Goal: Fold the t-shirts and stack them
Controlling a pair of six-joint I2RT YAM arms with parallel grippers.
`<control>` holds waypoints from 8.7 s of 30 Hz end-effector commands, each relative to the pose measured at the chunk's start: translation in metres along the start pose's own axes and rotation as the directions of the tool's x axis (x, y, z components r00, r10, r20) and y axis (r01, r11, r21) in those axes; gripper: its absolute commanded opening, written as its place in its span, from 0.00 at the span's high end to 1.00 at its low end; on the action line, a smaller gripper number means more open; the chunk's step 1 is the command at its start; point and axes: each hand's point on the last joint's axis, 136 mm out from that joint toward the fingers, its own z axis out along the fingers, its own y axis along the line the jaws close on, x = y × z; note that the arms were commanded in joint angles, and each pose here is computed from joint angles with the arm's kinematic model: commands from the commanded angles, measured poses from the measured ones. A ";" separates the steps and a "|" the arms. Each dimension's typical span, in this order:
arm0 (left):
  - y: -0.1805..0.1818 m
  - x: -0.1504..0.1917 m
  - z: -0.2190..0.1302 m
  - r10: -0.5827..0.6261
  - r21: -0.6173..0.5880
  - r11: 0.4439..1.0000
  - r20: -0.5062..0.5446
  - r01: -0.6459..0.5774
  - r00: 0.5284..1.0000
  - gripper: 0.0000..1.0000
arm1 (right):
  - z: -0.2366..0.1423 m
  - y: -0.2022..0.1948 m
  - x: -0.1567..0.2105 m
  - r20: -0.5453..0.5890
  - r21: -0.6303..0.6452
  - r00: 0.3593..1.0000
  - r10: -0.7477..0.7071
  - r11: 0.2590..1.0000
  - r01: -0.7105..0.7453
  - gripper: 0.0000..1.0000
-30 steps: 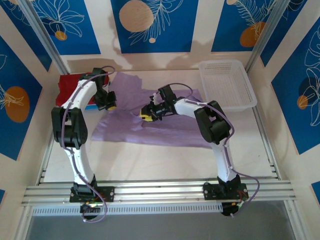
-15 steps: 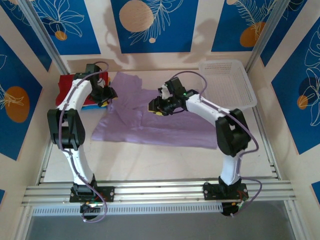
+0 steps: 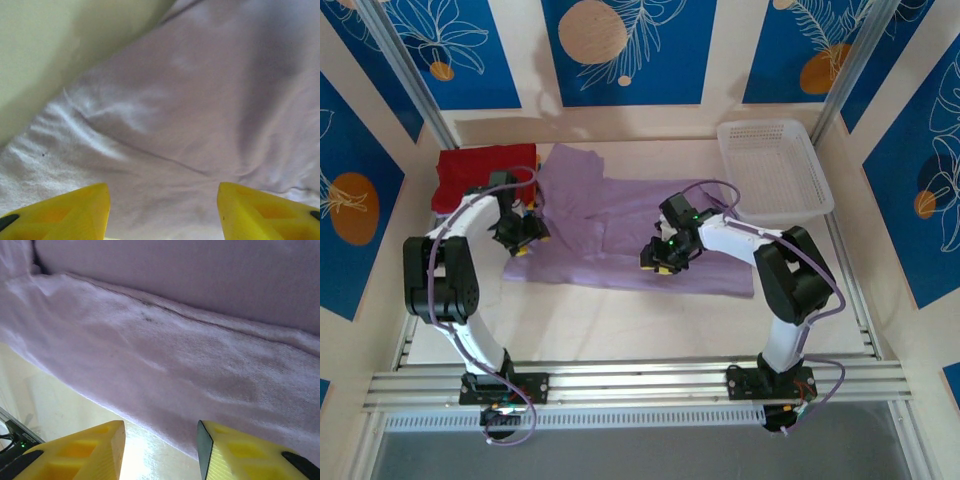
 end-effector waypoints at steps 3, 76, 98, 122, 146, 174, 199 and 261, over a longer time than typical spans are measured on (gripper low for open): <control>0.021 0.014 0.022 0.002 -0.048 0.999 -0.015 -0.003 1.000 0.41 | 0.022 -0.019 0.021 -0.074 0.063 0.997 0.002 0.998 0.003 0.56; -0.010 0.064 -0.050 0.055 -0.079 0.996 0.105 -0.047 0.993 0.39 | -0.058 -0.015 0.063 -0.012 0.061 0.999 -0.029 0.998 0.030 0.51; -0.109 -0.154 0.010 0.320 -0.307 0.919 0.208 -0.249 0.924 0.54 | -0.112 -0.042 -0.039 0.090 0.109 0.996 0.009 0.994 -0.019 0.56; -0.088 -0.175 0.095 0.328 -0.329 0.902 0.105 -0.278 0.939 0.93 | -0.131 -0.083 -0.113 0.170 0.277 0.985 -0.005 0.960 -0.043 0.60; -0.127 -0.174 0.052 0.310 -0.177 0.944 0.187 -0.278 0.932 1.00 | -0.082 -0.152 -0.167 0.018 0.769 0.990 -0.141 0.634 0.076 0.63; -0.124 -0.173 0.051 0.331 -0.196 0.935 0.178 -0.296 0.927 1.00 | -0.077 -0.172 -0.147 -0.040 0.785 0.996 -0.075 0.615 0.078 0.70; -0.122 -0.174 0.043 0.343 -0.210 0.929 0.187 -0.304 0.920 1.00 | -0.095 -0.165 -0.143 0.003 0.767 0.996 -0.092 0.640 0.057 1.00; -0.096 -0.059 -0.095 0.380 -0.145 0.924 0.256 -0.353 0.889 1.00 | -0.147 -0.187 -0.013 -0.217 0.790 0.963 -0.158 0.552 0.268 1.00</control>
